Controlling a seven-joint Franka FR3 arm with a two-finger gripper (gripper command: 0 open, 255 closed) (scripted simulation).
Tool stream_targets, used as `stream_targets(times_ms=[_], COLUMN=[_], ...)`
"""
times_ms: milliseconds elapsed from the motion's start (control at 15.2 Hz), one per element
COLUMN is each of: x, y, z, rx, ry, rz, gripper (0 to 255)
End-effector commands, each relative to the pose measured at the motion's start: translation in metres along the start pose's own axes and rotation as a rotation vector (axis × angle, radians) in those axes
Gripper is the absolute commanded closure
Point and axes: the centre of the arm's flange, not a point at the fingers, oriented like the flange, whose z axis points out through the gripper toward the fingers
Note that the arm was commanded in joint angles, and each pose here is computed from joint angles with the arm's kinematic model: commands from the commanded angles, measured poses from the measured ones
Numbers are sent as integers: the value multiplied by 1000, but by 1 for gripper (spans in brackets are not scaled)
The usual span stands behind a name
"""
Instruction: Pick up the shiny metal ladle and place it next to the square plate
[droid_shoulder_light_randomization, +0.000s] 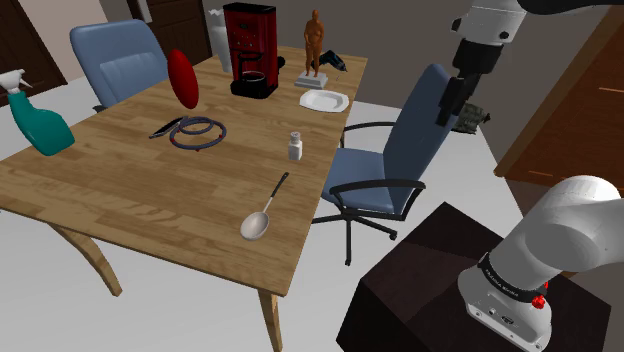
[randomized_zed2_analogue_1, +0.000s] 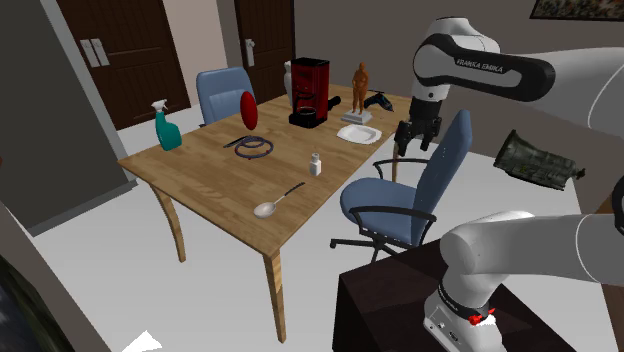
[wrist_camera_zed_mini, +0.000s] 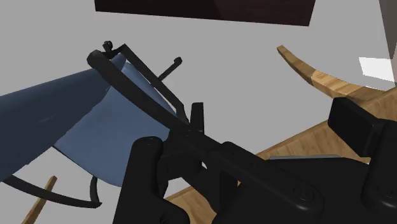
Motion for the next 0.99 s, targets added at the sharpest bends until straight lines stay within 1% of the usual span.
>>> stream_targets(times_ms=[0, 462, 924], x=[0, 17, 50], y=[0, -76, -148], z=[0, 45, 88], rx=[0, 14, 28], ry=[0, 17, 35], rz=[0, 207, 415], gripper=[0, 0, 0])
